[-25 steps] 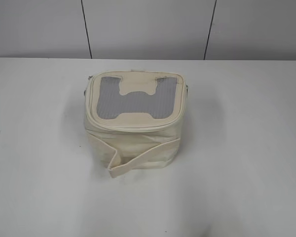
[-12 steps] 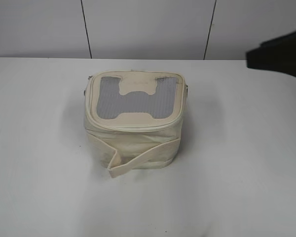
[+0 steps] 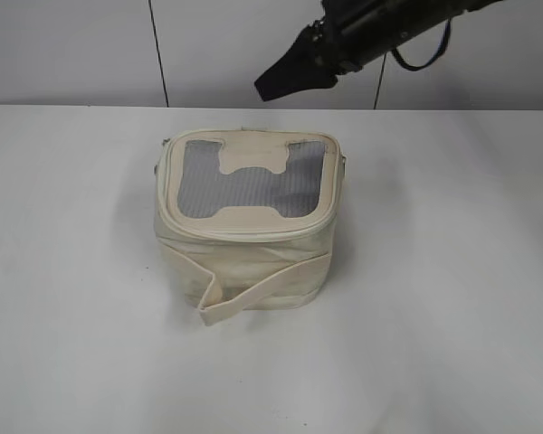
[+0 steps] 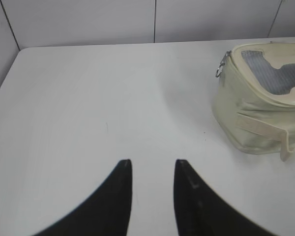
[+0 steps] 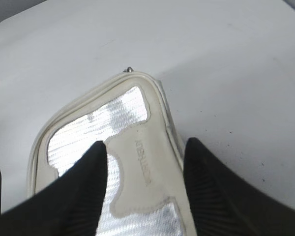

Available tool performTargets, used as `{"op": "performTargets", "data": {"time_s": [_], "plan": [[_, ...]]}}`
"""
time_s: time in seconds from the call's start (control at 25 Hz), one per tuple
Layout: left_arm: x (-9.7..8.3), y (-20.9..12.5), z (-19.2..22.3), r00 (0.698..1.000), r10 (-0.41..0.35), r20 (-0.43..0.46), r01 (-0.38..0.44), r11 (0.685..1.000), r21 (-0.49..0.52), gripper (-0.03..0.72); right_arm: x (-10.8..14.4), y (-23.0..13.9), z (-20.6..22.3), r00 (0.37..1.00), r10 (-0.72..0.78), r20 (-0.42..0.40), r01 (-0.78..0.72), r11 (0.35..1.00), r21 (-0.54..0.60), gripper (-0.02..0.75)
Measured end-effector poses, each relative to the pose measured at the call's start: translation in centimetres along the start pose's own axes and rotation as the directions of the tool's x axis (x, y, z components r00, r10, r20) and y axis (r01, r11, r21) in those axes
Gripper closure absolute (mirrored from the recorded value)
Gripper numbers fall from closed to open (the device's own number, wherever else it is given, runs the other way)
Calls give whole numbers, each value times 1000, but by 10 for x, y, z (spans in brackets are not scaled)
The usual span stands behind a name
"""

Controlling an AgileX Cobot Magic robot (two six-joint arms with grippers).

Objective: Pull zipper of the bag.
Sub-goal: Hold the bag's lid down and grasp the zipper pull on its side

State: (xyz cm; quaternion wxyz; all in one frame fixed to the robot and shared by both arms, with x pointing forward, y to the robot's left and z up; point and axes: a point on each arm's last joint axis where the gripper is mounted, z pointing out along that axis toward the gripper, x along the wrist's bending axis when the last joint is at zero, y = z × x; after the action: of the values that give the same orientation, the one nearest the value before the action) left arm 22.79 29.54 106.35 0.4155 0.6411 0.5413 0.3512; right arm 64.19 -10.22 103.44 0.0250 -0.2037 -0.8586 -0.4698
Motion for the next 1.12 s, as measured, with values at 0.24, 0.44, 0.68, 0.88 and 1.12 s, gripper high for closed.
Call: {"op": "performTargets", "data": {"time_s": [0.24, 0.44, 0.68, 0.88, 1.12], "plan": [[0, 0, 0, 1000, 0, 0, 0, 1000, 0, 458, -14, 21, 54, 995, -13, -98, 20, 998, 64, 337], [0, 0, 0, 1000, 1, -2, -1, 1000, 0, 458, -12, 20, 84, 990, 3, -141, 12, 994, 106, 337], [0, 1, 1, 1000, 1, -3, -1, 1000, 4, 458, -20, -2, 107, 986, 56, -155, -30, 985, 168, 365], [2, 23, 25, 1000, -10, 16, 8, 993, 114, 458, -19, -4, 109, 987, 52, -151, -23, 982, 188, 655], [-16, 82, 92, 958, -30, 285, 11, 998, 69, 458, -19, -4, 109, 987, 55, -149, -26, 981, 191, 678]]}}
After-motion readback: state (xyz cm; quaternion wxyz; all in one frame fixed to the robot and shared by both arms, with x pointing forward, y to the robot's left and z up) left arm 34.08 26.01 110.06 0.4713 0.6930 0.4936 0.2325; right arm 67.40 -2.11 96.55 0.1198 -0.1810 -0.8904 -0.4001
